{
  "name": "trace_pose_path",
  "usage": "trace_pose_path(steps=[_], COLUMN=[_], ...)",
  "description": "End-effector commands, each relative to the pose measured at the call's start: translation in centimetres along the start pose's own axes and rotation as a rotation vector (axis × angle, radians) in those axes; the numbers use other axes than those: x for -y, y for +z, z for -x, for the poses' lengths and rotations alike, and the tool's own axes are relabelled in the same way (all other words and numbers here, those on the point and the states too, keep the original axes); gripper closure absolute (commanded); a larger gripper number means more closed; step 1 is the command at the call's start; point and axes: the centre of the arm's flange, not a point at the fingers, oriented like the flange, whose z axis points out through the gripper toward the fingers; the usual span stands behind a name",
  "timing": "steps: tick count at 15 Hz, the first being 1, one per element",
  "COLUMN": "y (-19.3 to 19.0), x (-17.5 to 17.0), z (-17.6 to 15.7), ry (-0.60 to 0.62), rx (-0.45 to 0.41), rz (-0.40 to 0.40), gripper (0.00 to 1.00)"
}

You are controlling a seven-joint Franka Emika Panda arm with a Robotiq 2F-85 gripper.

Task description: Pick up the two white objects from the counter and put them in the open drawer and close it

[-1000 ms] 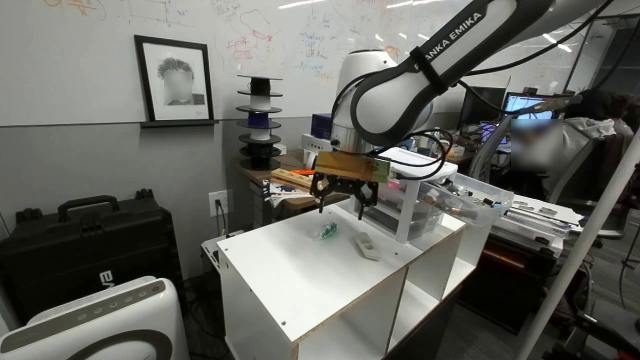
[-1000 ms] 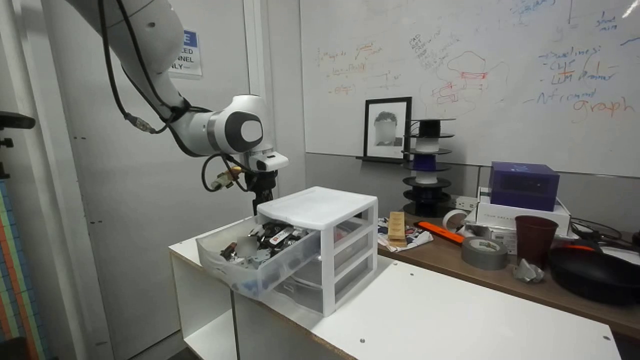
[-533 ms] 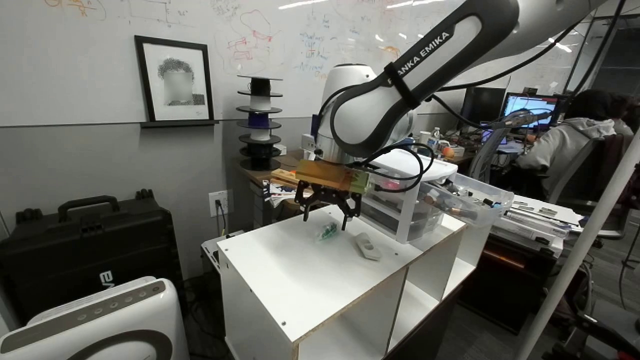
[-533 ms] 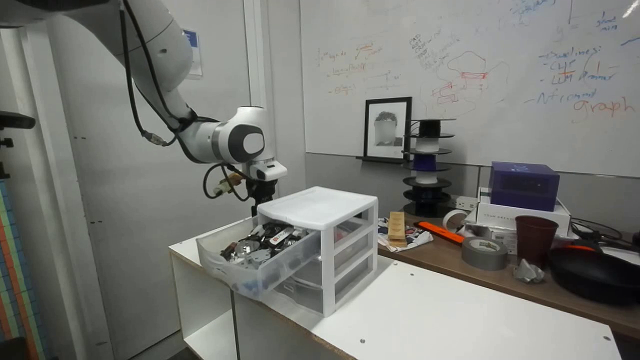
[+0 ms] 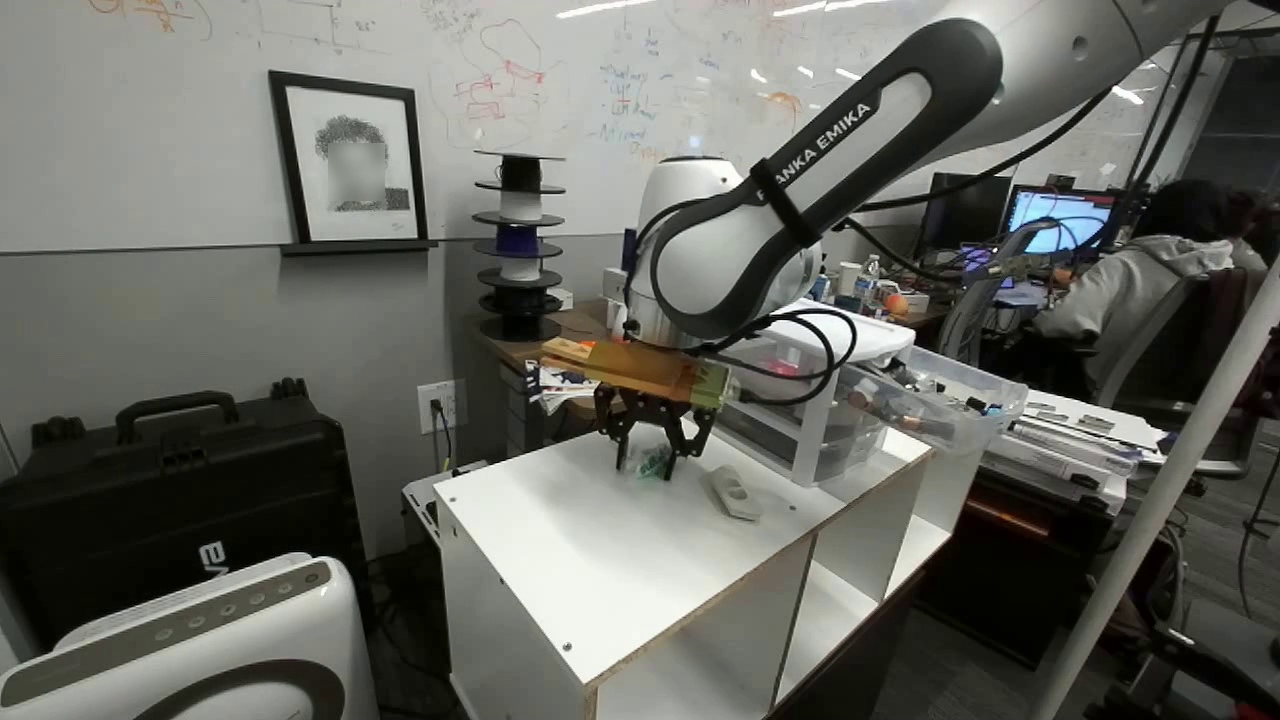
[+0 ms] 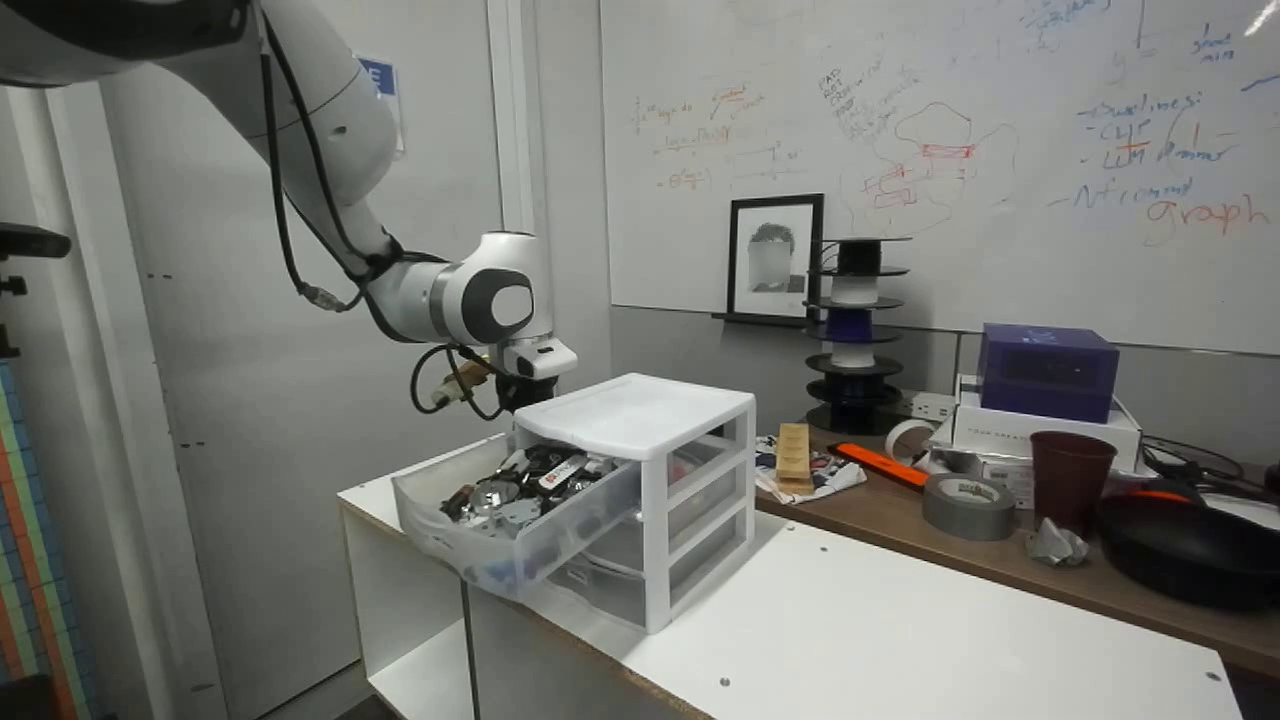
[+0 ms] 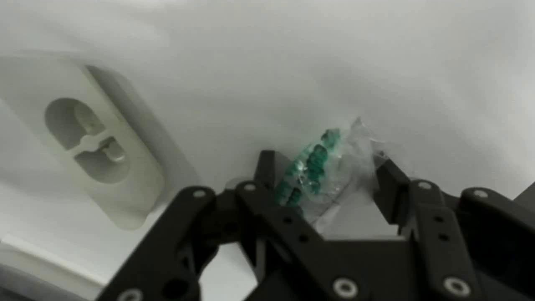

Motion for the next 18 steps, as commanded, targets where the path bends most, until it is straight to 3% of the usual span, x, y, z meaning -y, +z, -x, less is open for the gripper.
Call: trace_pose_path(steps=[1,5,9,12,18], y=[-1.2,-2.5,-5.6,-10.2,-20.1], x=[0.2,-1.2,-3.5,-5.0,-9.2], z=[0.3,1.6,4.1,6.3,11.4], ry=[-0.008,-0.034,-0.091,-0.159,-0.259], rx=[-0.014,-0.002,-0.024,-0.071,-0.117], rz=[-0.001,0.055,0.127,0.155,0.120], gripper=[0.72,0.98,0.97,0.98,0.98])
